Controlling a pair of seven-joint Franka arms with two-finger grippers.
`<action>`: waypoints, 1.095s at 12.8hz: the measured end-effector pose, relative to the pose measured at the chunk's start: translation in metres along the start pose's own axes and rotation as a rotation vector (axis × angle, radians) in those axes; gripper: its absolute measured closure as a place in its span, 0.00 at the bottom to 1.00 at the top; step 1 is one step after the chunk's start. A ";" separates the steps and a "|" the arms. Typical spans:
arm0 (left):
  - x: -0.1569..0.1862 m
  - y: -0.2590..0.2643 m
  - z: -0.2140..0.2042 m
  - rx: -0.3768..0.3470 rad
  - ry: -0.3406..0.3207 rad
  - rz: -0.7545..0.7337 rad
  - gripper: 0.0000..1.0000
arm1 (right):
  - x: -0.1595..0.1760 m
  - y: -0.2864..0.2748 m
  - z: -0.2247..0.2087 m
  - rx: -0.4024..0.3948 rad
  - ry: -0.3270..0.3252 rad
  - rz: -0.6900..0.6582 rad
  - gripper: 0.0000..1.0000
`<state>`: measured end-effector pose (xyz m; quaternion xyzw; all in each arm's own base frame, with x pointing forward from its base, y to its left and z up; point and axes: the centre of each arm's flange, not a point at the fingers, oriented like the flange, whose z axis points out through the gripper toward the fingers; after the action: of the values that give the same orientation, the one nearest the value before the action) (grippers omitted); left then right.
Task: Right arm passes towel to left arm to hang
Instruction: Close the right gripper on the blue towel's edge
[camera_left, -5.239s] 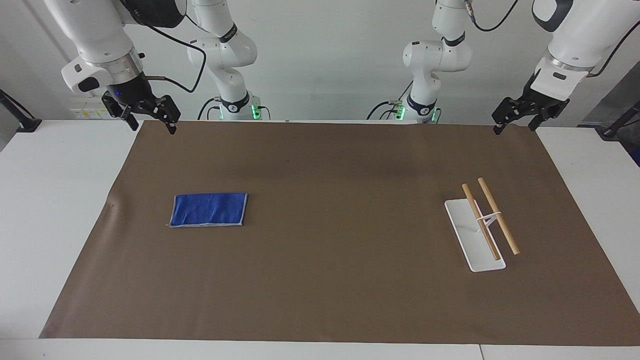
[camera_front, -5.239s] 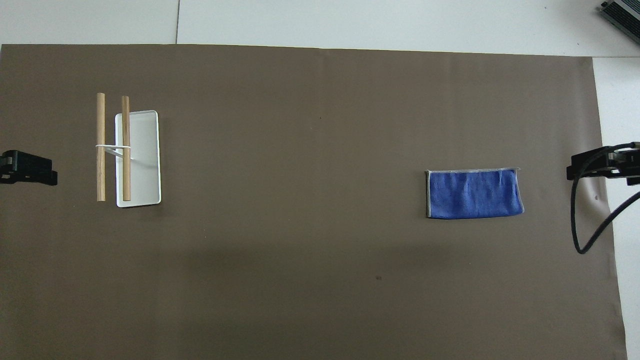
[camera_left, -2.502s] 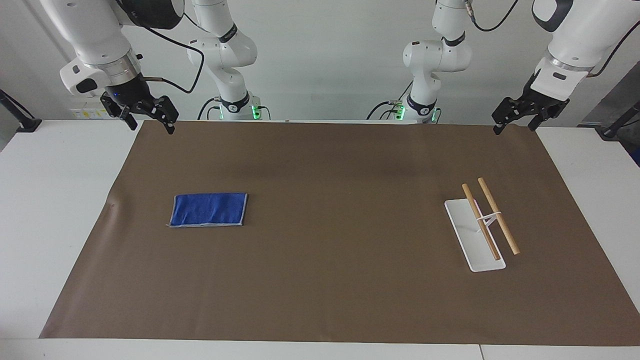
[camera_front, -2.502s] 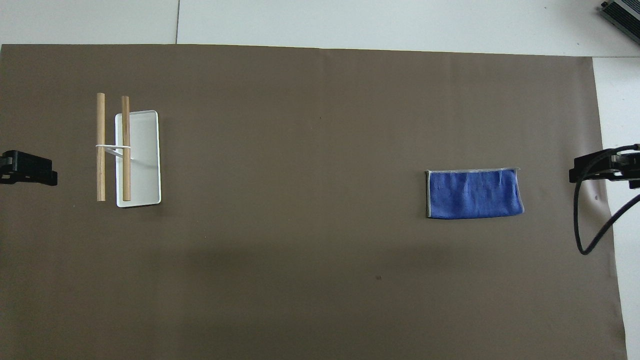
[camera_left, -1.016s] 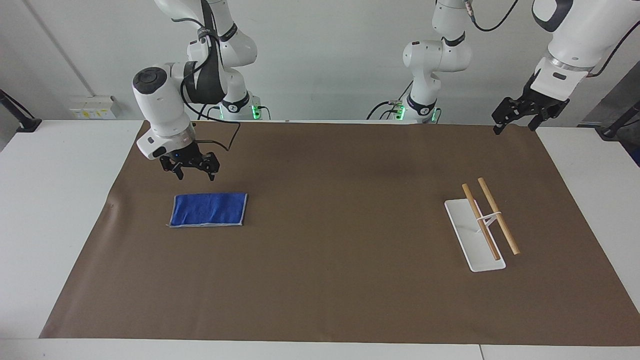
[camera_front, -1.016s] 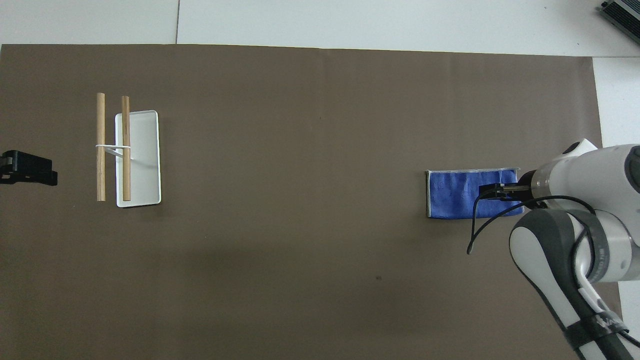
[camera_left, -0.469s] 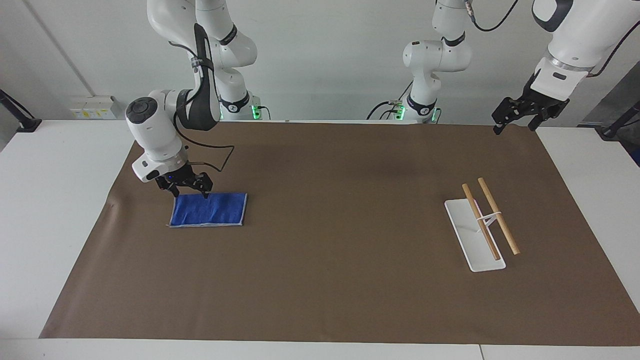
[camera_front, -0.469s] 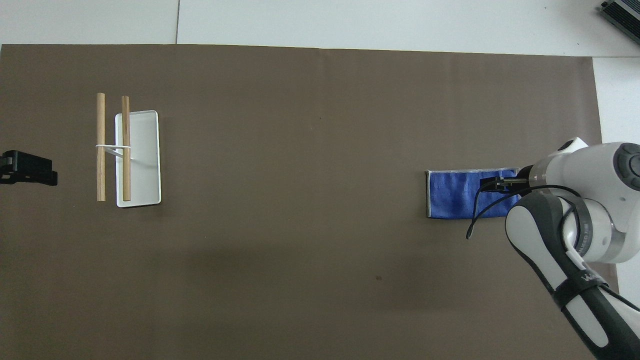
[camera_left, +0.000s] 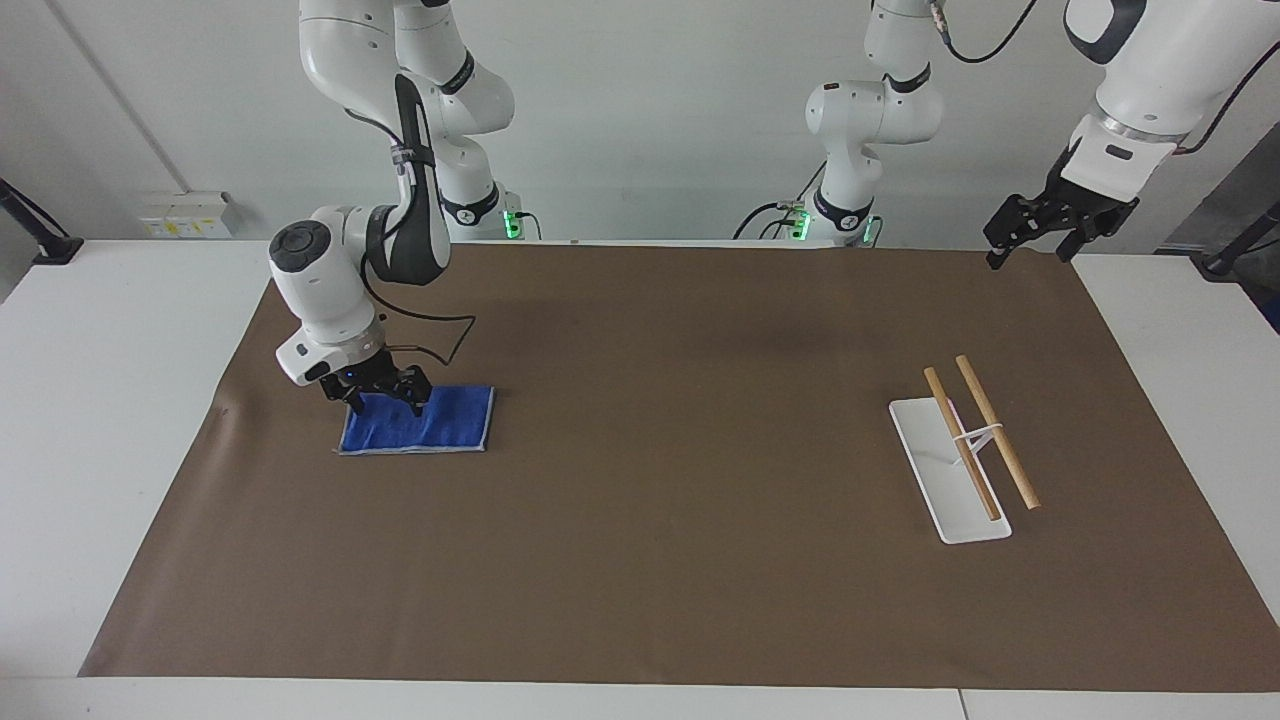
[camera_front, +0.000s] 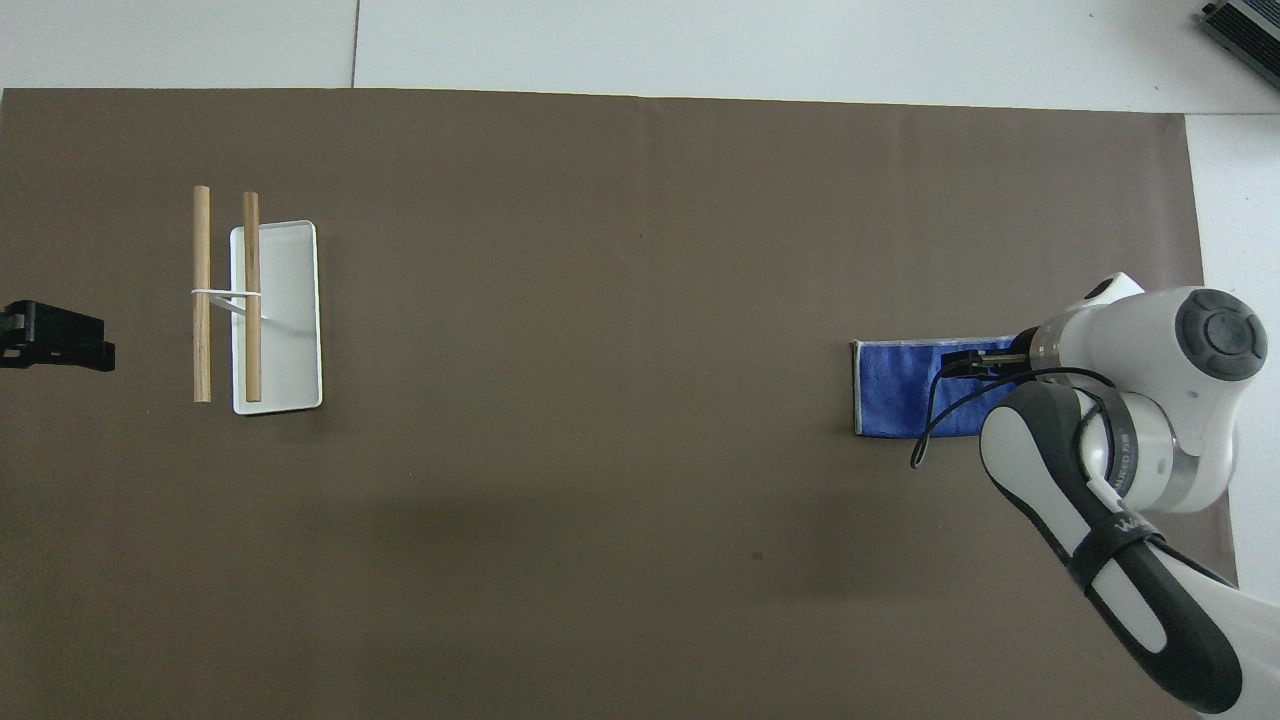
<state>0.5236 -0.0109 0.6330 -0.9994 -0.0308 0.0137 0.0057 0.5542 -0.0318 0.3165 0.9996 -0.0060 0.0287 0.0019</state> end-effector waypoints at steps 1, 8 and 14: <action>0.000 0.000 0.000 0.000 0.000 0.000 0.00 | -0.002 0.000 0.007 -0.001 -0.004 -0.010 0.00; 0.000 0.000 0.000 0.000 0.000 0.000 0.00 | -0.014 0.001 0.028 -0.004 -0.006 -0.046 0.00; 0.000 0.000 0.000 0.000 0.000 0.000 0.00 | -0.014 0.001 0.026 -0.004 -0.001 -0.055 0.74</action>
<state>0.5236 -0.0109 0.6330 -0.9994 -0.0308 0.0137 0.0057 0.5412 -0.0330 0.2894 0.9994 0.0213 0.0280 0.0048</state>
